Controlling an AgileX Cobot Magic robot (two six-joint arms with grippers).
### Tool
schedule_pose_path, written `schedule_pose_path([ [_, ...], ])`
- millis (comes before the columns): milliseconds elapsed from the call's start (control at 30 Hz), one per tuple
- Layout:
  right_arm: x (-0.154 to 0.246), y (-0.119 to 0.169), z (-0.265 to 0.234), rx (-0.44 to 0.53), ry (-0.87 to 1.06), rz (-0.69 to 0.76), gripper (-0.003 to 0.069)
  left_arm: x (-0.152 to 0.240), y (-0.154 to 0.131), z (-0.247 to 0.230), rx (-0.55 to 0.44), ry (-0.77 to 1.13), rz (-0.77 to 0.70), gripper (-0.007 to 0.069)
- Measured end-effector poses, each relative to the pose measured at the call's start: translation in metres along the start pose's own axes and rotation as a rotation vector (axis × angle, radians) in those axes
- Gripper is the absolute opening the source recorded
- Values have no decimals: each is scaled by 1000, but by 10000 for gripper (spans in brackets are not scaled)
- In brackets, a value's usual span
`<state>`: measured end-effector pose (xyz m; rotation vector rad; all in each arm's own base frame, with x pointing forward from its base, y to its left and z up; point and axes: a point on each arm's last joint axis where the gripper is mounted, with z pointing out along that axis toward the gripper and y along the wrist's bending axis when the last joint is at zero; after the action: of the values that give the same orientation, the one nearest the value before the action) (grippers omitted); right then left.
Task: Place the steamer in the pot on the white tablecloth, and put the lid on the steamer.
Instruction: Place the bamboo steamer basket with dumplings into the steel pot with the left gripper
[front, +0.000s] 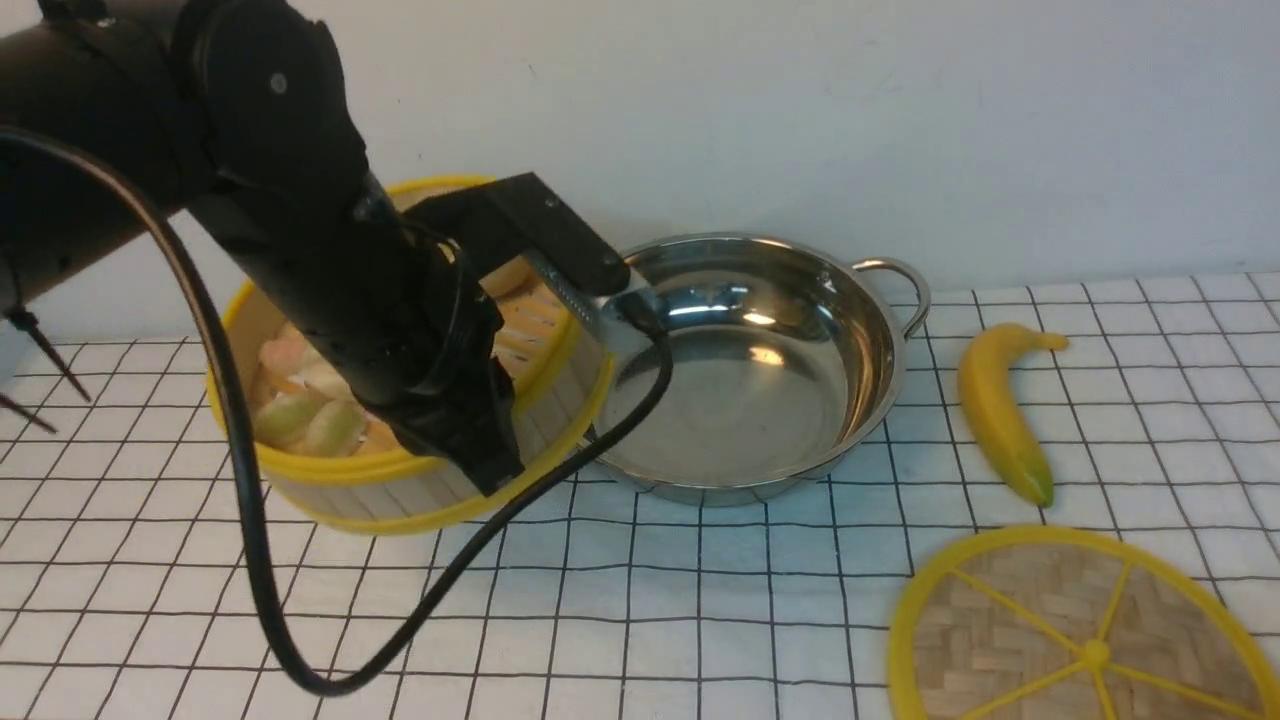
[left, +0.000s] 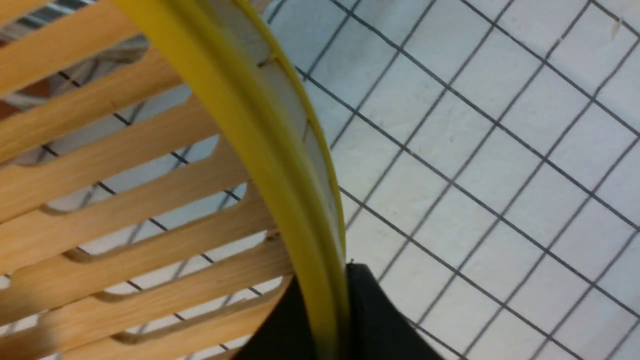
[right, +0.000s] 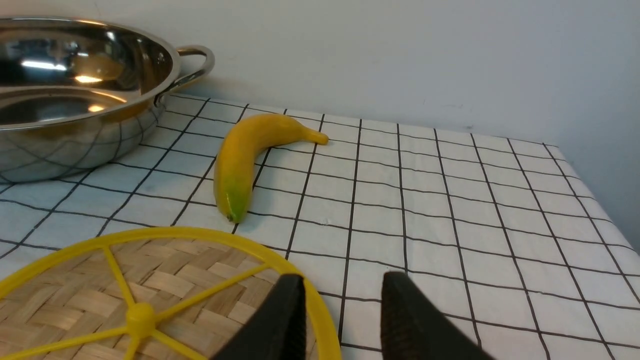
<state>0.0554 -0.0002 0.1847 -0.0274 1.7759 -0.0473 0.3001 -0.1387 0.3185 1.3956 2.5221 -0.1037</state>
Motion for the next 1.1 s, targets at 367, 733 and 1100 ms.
schedule_pose_path([
  [367,0,0,0,0,0,0,240,-65,35,31,31,-96,298,29],
  [733,0,0,0,0,0,0,240,-99,27,71,71,-91,481,29],
  [1100,0,0,0,0,0,0,240,-103,22,129,146,-2,523,29],
])
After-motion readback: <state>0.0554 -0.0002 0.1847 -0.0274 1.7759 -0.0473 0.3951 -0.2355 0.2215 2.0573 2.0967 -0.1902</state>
